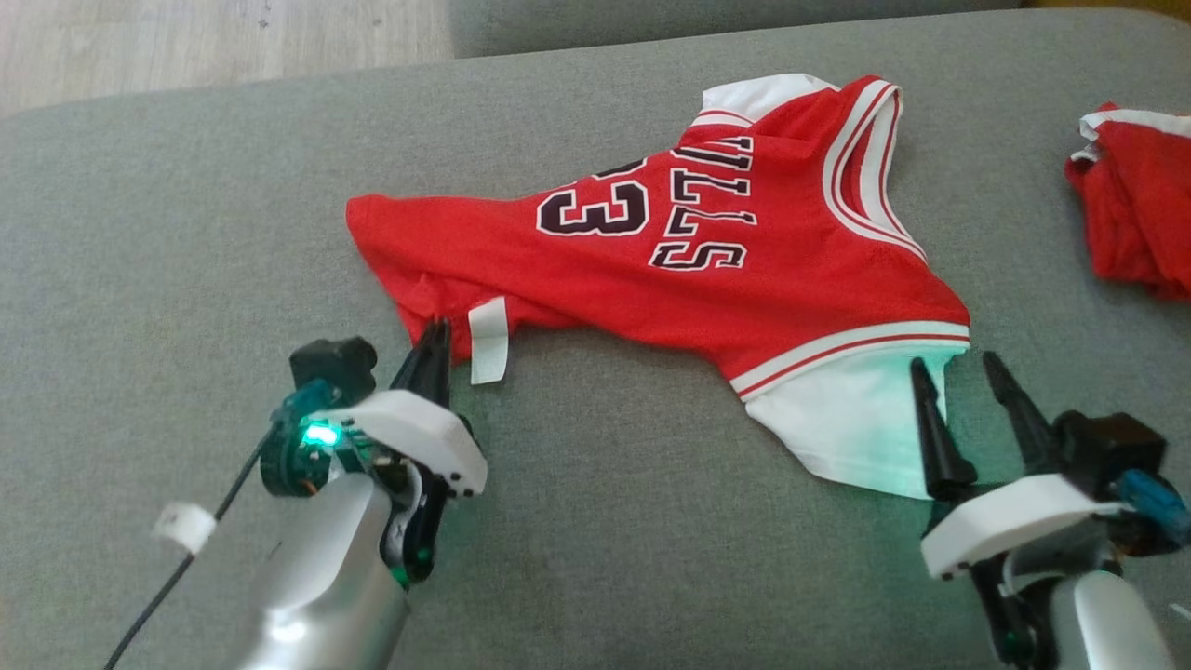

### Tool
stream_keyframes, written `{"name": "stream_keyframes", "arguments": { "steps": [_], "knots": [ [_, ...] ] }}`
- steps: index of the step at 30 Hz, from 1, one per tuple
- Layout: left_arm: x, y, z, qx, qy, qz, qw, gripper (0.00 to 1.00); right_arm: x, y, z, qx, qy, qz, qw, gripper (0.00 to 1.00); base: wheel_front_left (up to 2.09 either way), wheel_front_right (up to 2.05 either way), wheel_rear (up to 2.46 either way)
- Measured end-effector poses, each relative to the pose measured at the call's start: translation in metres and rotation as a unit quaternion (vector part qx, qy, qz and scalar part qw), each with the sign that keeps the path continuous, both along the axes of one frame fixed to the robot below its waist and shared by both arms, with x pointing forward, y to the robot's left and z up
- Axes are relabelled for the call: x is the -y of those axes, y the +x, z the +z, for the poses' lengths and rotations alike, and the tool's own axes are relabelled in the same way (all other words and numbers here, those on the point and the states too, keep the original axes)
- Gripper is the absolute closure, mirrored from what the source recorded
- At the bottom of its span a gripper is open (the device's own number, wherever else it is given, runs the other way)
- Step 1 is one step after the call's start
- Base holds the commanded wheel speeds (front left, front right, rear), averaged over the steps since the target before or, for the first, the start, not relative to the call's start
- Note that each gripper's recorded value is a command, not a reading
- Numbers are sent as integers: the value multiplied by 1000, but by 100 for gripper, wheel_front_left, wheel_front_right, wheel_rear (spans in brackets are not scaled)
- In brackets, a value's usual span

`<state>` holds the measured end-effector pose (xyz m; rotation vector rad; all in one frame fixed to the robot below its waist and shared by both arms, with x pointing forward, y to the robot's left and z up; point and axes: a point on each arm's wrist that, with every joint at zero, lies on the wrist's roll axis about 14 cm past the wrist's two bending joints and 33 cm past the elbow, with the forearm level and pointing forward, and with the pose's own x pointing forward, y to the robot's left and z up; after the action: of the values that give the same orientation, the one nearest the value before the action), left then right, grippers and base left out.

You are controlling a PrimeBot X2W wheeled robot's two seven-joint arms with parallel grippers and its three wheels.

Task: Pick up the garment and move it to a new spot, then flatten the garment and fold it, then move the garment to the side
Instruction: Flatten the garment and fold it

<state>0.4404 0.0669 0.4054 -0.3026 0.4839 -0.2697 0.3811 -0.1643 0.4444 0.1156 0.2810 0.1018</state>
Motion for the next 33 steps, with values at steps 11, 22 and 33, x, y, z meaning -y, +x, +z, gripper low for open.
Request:
{"name": "stream_keyframes", "arguments": {
  "steps": [11, 22, 33],
  "knots": [
    [-11, -39, -26, -1, -11, 6, 1000, 100, 16, -27, -52, -97, 8, -27, 995, 0, 0, 0, 0],
    [-14, -34, -18, 11, -14, 9, 1000, 100, -7, -36, -95, -211, -14, 28, 977, 100, 0, 0, 0],
    [-16, -15, 52, 133, -83, 33, 987, 100, 12, 14, 5, -21, 23, -19, 999, 100, 0, 0, 0]
  ]
}}
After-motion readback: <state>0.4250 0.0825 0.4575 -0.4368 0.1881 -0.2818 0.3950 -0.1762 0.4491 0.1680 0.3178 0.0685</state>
